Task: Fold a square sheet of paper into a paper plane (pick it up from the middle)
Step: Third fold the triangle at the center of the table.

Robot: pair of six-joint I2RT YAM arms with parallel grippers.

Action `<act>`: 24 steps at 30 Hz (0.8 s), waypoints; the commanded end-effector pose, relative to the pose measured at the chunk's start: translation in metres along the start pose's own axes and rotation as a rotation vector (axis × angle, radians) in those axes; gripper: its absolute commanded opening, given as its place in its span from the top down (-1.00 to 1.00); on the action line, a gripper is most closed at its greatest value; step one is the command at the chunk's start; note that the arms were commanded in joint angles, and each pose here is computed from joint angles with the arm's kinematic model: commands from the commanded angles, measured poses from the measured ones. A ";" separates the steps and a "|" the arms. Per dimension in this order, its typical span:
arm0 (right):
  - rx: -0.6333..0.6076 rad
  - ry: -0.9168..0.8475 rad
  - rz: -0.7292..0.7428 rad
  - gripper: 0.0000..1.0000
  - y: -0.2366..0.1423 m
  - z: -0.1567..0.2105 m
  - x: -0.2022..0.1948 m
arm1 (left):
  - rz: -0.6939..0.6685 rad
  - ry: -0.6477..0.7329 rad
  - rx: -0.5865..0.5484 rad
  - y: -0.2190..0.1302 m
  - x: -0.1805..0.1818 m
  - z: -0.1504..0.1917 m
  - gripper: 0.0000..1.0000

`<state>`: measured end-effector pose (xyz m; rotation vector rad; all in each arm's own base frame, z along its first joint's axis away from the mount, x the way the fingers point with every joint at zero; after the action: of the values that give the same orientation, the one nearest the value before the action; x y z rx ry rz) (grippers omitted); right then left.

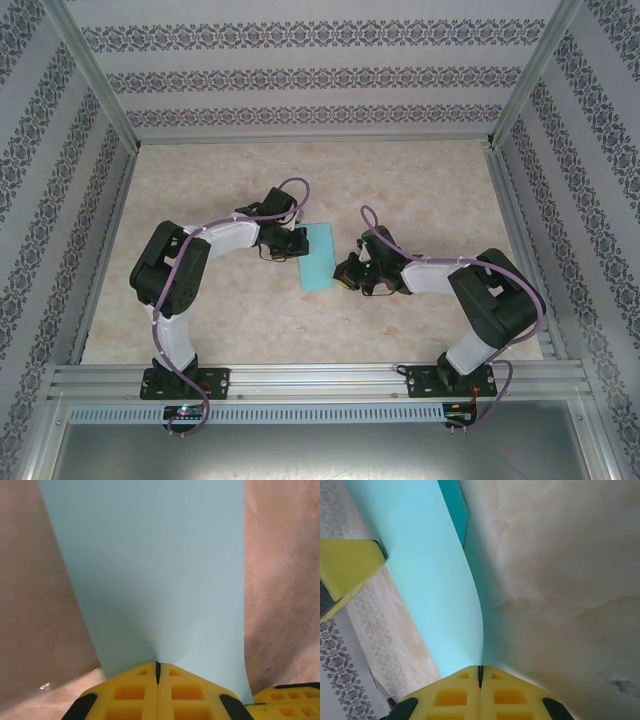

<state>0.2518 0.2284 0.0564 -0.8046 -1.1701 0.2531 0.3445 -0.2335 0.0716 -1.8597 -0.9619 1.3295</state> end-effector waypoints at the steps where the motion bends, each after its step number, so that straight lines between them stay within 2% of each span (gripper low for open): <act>1: 0.004 0.017 0.029 0.95 0.000 0.007 -0.004 | -0.067 0.009 0.044 0.008 0.012 0.008 0.91; 5: 0.004 0.005 0.025 0.85 -0.001 0.009 0.001 | -0.069 0.000 0.070 0.016 0.016 0.012 0.93; 8: -0.009 -0.005 0.005 0.68 -0.003 0.007 0.009 | -0.088 0.000 0.078 0.017 0.020 0.014 0.93; 10: -0.010 -0.006 0.000 0.66 -0.004 0.007 0.011 | -0.099 -0.001 0.081 0.017 0.022 0.014 0.94; 12: -0.010 -0.004 0.003 0.66 -0.005 0.007 0.012 | -0.099 -0.002 0.089 0.019 0.022 0.016 0.94; 18: 0.000 -0.004 -0.024 0.87 -0.008 0.009 0.021 | -0.098 -0.011 0.106 0.024 0.024 0.019 0.95; 24: 0.012 -0.045 -0.084 0.90 -0.003 0.009 0.048 | -0.100 -0.015 0.116 0.026 0.026 0.021 0.96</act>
<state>0.2524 0.2415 0.0756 -0.7855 -1.1832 0.2419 0.3451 -0.2302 0.0544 -1.7965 -0.9719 1.3263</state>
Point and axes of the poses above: each hand's point on the last joint's axis, 136 mm out from that joint toward the fingers, its own y axis out along the fingers, its own x axis along the line the jaws close on, z = x × y, the point moved 4 cm from there along -y, back along the fingers, and after that the axes turned 9 degrees about y, right-handed, at the moved point
